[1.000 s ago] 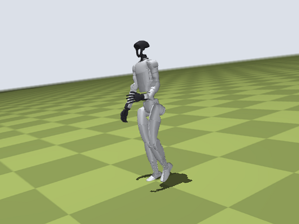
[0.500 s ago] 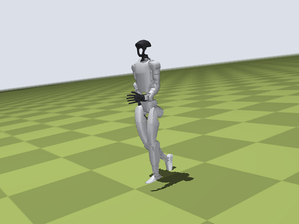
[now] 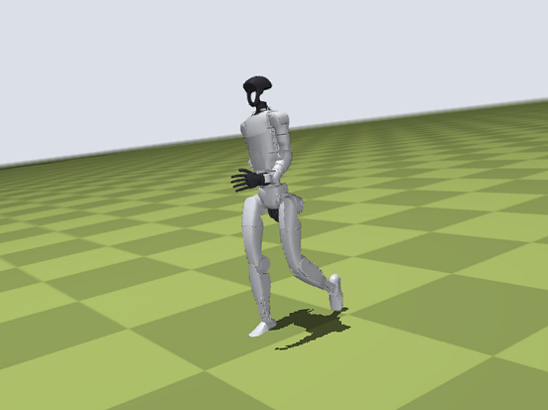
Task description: Walk run
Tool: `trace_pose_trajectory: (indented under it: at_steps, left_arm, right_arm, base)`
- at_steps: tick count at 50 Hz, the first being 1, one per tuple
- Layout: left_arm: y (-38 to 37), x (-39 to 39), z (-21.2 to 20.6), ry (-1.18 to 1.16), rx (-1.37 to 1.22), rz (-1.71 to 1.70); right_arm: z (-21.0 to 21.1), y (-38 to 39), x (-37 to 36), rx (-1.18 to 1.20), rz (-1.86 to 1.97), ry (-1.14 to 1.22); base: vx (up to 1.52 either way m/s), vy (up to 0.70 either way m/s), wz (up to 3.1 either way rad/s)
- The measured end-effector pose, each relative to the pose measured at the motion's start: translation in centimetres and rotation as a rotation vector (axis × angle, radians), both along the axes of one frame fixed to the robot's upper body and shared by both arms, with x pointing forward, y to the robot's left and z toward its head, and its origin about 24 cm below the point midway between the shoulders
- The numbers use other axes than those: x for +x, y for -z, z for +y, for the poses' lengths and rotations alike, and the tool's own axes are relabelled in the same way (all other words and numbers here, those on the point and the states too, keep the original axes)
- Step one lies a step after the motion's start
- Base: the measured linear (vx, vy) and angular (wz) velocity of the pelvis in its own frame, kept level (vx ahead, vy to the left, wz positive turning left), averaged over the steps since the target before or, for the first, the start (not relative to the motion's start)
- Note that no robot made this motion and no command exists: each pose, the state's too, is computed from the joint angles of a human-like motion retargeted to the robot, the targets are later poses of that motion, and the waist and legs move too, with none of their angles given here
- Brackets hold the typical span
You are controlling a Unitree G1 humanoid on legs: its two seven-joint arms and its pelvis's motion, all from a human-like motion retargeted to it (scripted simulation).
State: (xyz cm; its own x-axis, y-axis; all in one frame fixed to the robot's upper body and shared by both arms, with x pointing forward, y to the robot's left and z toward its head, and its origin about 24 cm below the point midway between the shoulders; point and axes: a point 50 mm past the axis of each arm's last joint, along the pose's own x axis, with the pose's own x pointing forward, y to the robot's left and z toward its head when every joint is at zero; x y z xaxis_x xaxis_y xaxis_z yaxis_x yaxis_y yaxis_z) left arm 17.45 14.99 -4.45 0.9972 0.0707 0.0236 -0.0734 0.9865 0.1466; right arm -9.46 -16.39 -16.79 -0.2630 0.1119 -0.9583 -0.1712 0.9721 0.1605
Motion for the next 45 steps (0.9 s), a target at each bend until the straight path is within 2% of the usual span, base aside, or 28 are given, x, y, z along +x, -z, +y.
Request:
trace_pose_trajectory:
  at_steps: [4, 10, 14, 18, 21, 24, 31, 38, 45]
  left_arm:
    - [0.0, 0.0, 0.6, -0.001, 0.027, 0.001]
    - [-1.0, 0.1, 1.5, 0.014, 0.091, -0.045]
    - [-1.2, 0.4, 1.1, 0.009, 0.084, -0.055]
    - [-0.9, 0.4, 1.0, -0.013, 0.073, -0.041]
    - [-0.5, 0.1, 0.9, -0.02, 0.071, -0.021]
    - [-0.6, 0.4, 1.0, -0.025, 0.064, -0.024]
    - [-1.6, 2.3, 0.7, -0.024, 0.03, -0.079]
    - [-3.7, 3.4, 0.6, 0.032, 0.055, -0.19]
    - [-4.7, 3.4, 2.2, 0.023, 0.105, -0.239]
  right_arm:
    - [-3.4, 0.9, 12.9, -0.101, -0.427, -0.065]
    - [-8.0, -4.9, 28.4, -0.23, -1.02, -0.182]
    - [-10.5, -9.6, 33.9, -0.307, -1.233, -0.225]
    - [-11.4, -11.4, 35.0, -0.346, -1.324, -0.259]
    - [-10.8, -9.2, 32.6, -0.357, -1.267, -0.224]
    - [-8.7, -4.8, 27.4, -0.303, -1.049, -0.179]
    - [-2.7, 1.0, 9.3, -0.086, -0.327, -0.258]
    - [1.7, -3.2, -9.0, 0.094, 0.264, -0.24]
    - [6.7, -8.4, -16.7, 0.138, 0.539, 0.036]
  base:
    - [1.01, -0.56, -0.54]
    - [1.05, -0.37, -1.58]
    - [1.22, -0.2, -0.7]
    - [1.22, -0.13, -0.02]
    - [1.64, -0.1, -0.82]
    - [1.44, -0.19, 0.42]
    - [1.11, -0.22, 0.11]
    - [1.13, -0.28, 0.96]
    - [1.07, -0.54, 0.22]
